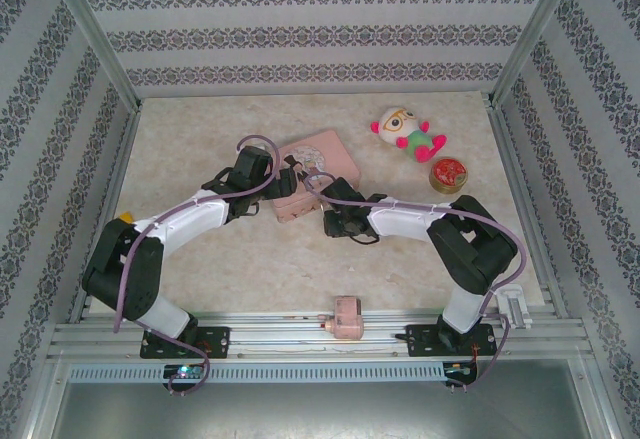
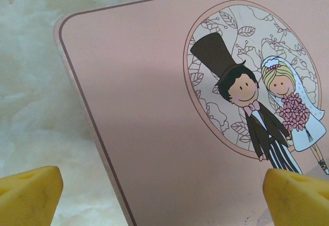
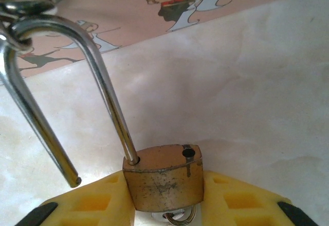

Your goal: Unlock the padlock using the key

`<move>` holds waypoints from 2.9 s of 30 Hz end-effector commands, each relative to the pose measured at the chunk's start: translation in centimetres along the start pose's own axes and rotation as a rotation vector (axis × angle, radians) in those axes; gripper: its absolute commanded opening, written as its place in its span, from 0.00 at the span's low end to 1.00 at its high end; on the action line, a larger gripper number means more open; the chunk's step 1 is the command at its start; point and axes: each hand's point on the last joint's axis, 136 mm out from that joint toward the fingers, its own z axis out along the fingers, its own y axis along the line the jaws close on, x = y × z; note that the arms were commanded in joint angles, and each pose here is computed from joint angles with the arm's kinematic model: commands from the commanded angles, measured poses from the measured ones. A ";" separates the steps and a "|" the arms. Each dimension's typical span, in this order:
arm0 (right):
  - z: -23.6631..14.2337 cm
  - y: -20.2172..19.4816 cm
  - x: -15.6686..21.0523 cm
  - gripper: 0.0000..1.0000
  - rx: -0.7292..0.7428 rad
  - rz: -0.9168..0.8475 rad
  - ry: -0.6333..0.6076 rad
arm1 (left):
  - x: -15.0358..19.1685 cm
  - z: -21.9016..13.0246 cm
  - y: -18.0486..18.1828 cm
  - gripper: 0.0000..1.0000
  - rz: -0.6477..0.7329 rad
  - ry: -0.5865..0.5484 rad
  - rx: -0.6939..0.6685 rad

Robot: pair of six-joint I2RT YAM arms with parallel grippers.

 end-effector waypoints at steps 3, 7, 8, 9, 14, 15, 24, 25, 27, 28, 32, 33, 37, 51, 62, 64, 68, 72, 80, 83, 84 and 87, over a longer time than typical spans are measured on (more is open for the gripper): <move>1.1 0.6 0.6 0.23 -0.064 0.024 -0.004 | -1.5 -1.5 0.3 0.99 0.037 -0.056 -0.021; 0.9 0.5 0.7 0.13 -0.095 0.045 -0.021 | -1.4 -1.7 0.2 0.99 0.055 -0.071 -0.035; 0.8 0.5 0.7 0.10 -0.098 0.050 -0.025 | -1.3 -1.7 0.2 0.99 0.057 -0.073 -0.039; 0.7 0.4 0.6 0.07 -0.103 0.055 -0.027 | -1.2 -1.7 0.2 0.99 0.060 -0.073 -0.039; 0.5 0.7 0.3 0.00 -0.139 0.091 -0.038 | -0.5 -1.5 -0.5 0.99 0.071 -0.074 -0.031; 0.5 0.7 0.2 0.00 -0.144 0.098 -0.042 | -0.3 -1.4 -0.4 0.99 0.076 -0.071 -0.035; 0.6 1.1 0.2 0.00 -0.208 0.154 -0.047 | 1.5 -0.1 0.6 0.99 0.101 -0.021 -0.080; 0.6 1.2 0.2 0.00 -0.223 0.164 -0.050 | 1.5 -0.1 0.5 0.99 0.103 -0.021 -0.079; 0.6 1.3 0.0 0.00 -0.249 0.185 -0.054 | 1.6 -0.1 0.7 0.99 0.106 -0.018 -0.082; 0.6 1.3 0.0 0.00 -0.262 0.195 -0.056 | 1.7 -0.1 0.7 0.99 0.108 -0.017 -0.083; 0.4 1.6 -0.4 0.00 -0.302 0.222 -0.061 | 2.0 0.0 1.1 0.99 0.127 -0.009 -0.100; 0.4 1.7 -0.5 0.00 -0.307 0.228 -0.063 | 2.1 0.0 1.2 0.99 0.132 -0.005 -0.107; 0.4 1.9 -0.7 0.00 -0.319 0.240 -0.067 | 2.3 0.2 1.2 0.99 0.147 0.007 -0.108; 0.7 2.4 -1.4 0.00 -0.395 0.340 -0.070 | 4.7 0.7 3.5 0.99 0.172 0.081 -0.211; 1.3 2.6 -1.9 0.00 -0.452 0.415 -0.083 | 5.2 0.7 4.2 0.99 0.174 0.098 -0.240; 1.3 2.6 -2.0 0.00 -0.457 0.428 -0.088 | 5.1 0.7 4.1 0.99 0.173 0.096 -0.239; 1.5 2.7 -2.3 0.00 -0.468 0.456 -0.094 | 5.1 0.8 4.1 0.99 0.174 0.098 -0.237; 1.7 2.6 -2.4 0.00 -0.468 0.477 -0.099 | 5.2 0.9 4.0 0.99 0.172 0.102 -0.232; 1.7 1.9 -2.3 0.00 -0.468 0.519 -0.121 | 5.4 0.7 4.4 0.99 0.188 0.113 -0.247; 1.6 1.6 -2.5 0.00 -0.472 0.536 -0.135 | 5.5 0.6 4.5 0.99 0.192 0.114 -0.254; 1.6 1.5 -2.5 0.00 -0.475 0.539 -0.141 | 5.5 0.5 4.7 0.99 0.193 0.114 -0.257; 1.5 1.4 -2.7 0.00 -0.483 0.550 -0.149 | 5.6 0.4 4.8 0.99 0.190 0.111 -0.260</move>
